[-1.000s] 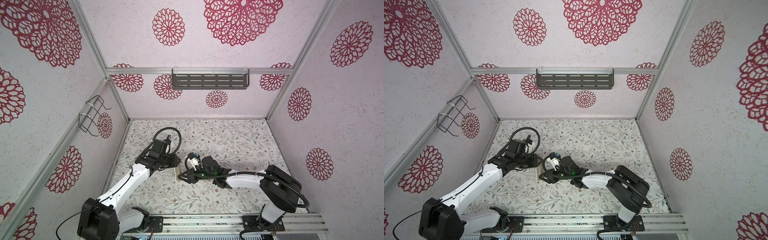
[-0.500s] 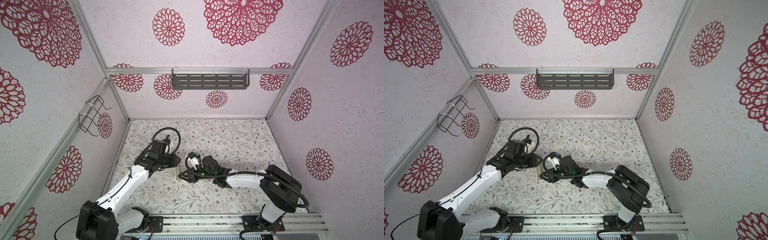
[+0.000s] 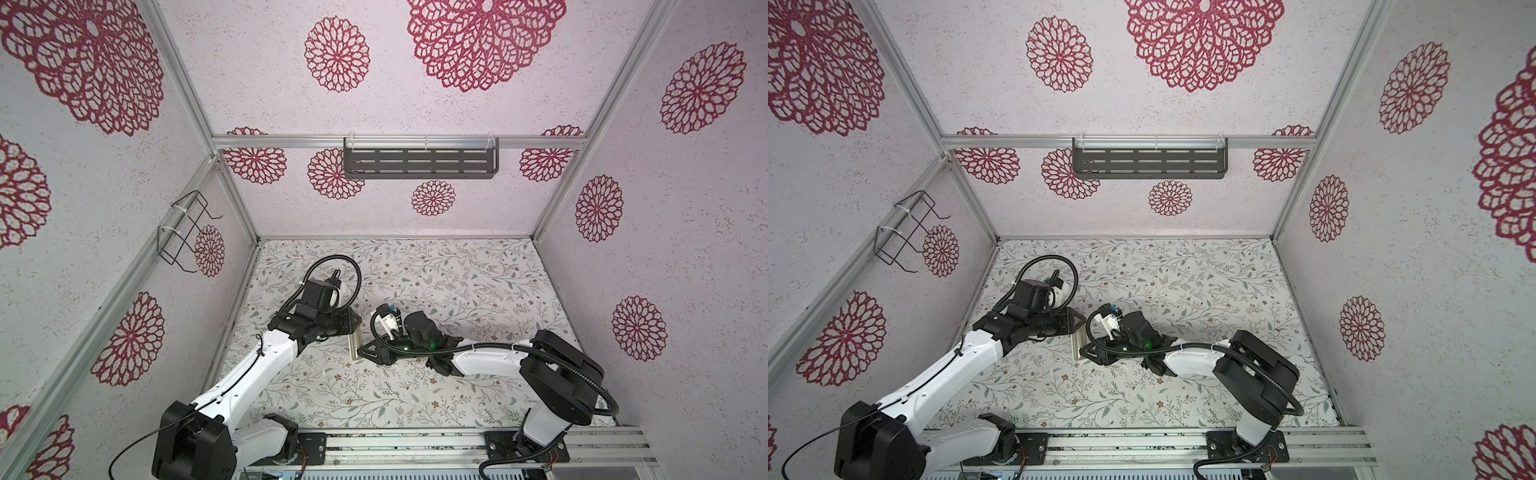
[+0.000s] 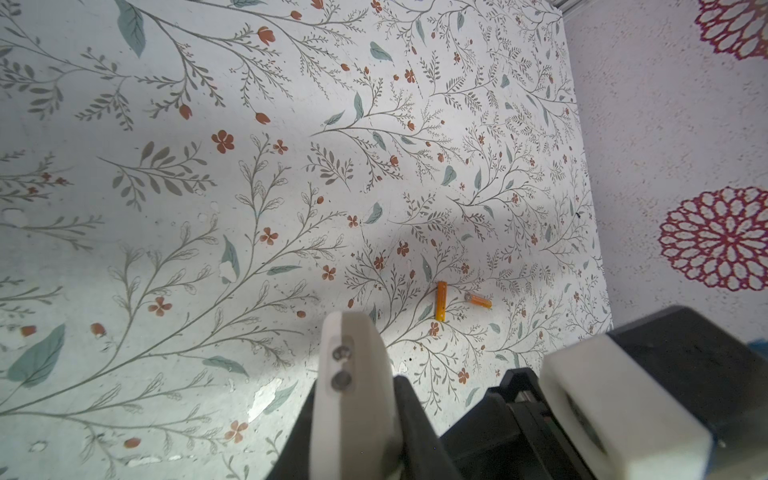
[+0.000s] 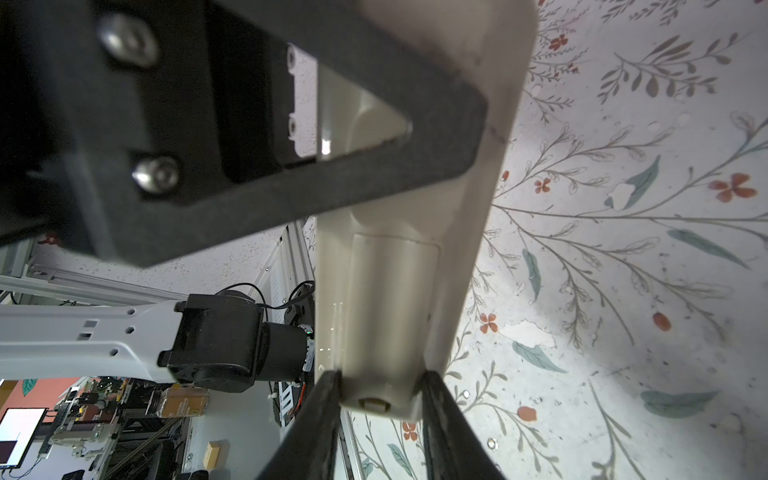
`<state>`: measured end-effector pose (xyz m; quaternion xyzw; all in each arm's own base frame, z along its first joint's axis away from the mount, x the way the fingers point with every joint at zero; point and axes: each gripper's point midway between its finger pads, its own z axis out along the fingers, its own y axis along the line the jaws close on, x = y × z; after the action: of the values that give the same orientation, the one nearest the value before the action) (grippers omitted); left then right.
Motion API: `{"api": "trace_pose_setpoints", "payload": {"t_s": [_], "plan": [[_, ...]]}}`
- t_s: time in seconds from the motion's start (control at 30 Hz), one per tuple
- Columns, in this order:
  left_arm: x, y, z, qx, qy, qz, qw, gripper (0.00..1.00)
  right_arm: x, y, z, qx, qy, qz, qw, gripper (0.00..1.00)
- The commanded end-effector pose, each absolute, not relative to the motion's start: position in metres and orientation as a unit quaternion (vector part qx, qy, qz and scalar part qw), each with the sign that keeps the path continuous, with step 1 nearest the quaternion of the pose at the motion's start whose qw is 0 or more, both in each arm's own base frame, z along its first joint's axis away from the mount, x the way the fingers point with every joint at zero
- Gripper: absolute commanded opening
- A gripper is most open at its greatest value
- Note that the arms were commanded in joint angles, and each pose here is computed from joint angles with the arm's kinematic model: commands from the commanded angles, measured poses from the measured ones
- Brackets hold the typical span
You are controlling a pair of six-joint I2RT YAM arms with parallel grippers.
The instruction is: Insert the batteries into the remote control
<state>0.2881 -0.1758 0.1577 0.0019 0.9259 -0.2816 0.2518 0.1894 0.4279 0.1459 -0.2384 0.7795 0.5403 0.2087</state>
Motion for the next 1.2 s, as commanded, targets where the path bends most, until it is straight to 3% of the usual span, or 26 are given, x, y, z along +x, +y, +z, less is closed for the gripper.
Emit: {"api": "trace_pose_setpoints", "payload": {"t_s": [0.0,1.17], "plan": [[0.2893,-0.1946,0.1773,0.018,0.905,-0.336,0.262,0.00,0.1926,0.4374,0.1705,-0.258,0.756,0.552,0.238,0.35],[0.2893,-0.1945,0.1733,0.017,0.908,-0.331,0.257,0.00,0.1918,0.4378,0.1767,-0.267,0.755,0.545,0.248,0.30]]}}
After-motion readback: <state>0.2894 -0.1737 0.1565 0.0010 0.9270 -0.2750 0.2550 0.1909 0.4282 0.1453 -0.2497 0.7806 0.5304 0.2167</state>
